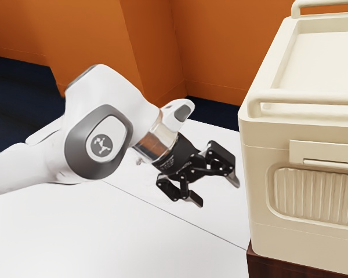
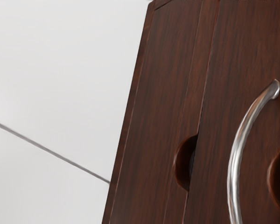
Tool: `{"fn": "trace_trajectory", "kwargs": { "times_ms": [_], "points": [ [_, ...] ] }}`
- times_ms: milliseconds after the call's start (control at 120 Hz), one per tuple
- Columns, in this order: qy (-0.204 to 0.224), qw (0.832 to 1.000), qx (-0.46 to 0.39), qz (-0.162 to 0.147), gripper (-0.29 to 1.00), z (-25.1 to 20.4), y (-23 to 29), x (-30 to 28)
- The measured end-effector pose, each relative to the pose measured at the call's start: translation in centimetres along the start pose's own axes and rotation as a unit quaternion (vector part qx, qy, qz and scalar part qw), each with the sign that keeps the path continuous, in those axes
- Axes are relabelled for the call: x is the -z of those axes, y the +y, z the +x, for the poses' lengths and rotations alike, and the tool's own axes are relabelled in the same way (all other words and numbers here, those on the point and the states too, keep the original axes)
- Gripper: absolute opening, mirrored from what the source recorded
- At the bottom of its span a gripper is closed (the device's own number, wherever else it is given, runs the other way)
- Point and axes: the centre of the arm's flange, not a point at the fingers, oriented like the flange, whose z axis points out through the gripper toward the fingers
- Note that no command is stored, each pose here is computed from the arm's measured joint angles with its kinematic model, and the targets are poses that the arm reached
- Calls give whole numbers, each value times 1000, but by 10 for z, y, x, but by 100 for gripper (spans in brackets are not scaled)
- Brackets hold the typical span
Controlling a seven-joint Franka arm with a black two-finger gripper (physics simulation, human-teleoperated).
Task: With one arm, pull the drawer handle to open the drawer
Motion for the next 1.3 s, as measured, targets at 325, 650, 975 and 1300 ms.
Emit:
{"fn": "trace_trajectory", "kwargs": {
  "times_ms": [325, 650, 975, 1300],
  "points": [
    [-8, 1000, 13, 6, 70, 11, 3, -29],
    [21, 1000, 5, 6, 70, 24, 1, -41],
    [30, 999, -11, -1, 70, 25, 16, -50],
    [23, 1000, -15, 5, 70, 23, 16, -66]
  ]
}}
